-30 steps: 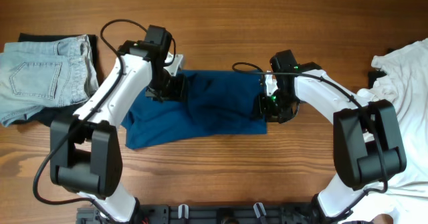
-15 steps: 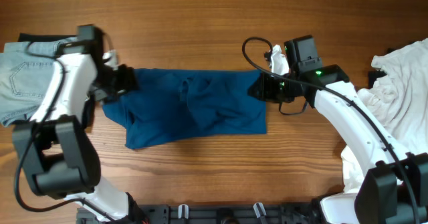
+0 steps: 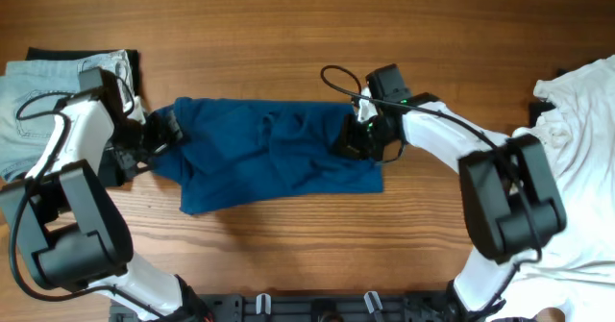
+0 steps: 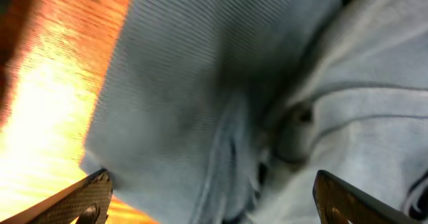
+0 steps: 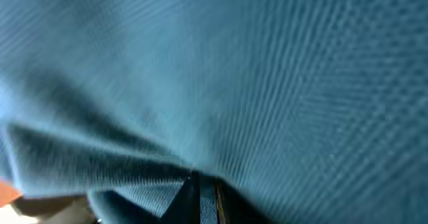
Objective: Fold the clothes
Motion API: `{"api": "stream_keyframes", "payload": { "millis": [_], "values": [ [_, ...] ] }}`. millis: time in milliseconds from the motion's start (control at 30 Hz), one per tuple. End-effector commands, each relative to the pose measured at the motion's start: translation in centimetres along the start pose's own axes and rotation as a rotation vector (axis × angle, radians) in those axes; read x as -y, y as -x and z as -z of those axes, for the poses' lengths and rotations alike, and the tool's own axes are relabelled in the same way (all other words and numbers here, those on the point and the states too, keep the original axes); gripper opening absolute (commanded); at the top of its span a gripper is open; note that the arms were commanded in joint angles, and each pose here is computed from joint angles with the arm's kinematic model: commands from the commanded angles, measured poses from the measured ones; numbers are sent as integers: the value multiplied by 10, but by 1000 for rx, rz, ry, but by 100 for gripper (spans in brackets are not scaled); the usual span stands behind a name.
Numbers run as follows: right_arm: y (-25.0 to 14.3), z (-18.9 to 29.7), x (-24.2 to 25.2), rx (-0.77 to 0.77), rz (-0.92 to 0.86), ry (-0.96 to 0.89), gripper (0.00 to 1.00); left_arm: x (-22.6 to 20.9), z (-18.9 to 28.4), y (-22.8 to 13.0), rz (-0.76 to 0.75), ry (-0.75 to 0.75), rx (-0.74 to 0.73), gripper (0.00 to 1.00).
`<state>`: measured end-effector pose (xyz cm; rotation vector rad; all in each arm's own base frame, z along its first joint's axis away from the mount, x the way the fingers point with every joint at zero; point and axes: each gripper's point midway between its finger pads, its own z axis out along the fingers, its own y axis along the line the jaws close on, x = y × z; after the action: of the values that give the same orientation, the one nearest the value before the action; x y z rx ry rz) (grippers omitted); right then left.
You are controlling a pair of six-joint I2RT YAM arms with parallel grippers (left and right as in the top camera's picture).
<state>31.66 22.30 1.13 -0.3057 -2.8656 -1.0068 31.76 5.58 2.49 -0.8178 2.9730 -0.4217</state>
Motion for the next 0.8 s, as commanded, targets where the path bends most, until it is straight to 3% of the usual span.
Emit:
{"api": "stream_keyframes", "payload": {
  "millis": [0, 233, 367, 567, 767],
  "values": [
    [2, -7, -6, -23, -32, 39, 8, -1, -18, -10, -21, -52, -45, 96],
    [6, -7, -9, -8, -15, 51, 8, 21, -57, -28, -89, -166, -129, 86],
    [6, -7, -9, -7, -14, 51, 8, 23, -63, -35, -112, -152, -156, 47],
    [7, -7, -10, -3, -10, 54, 8, 24, -63, -35, -161, -161, -152, 4],
    [8, 5, -21, 23, 36, 71, 8, 36, -25, -25, -179, -159, -144, 4]
  ]
}}
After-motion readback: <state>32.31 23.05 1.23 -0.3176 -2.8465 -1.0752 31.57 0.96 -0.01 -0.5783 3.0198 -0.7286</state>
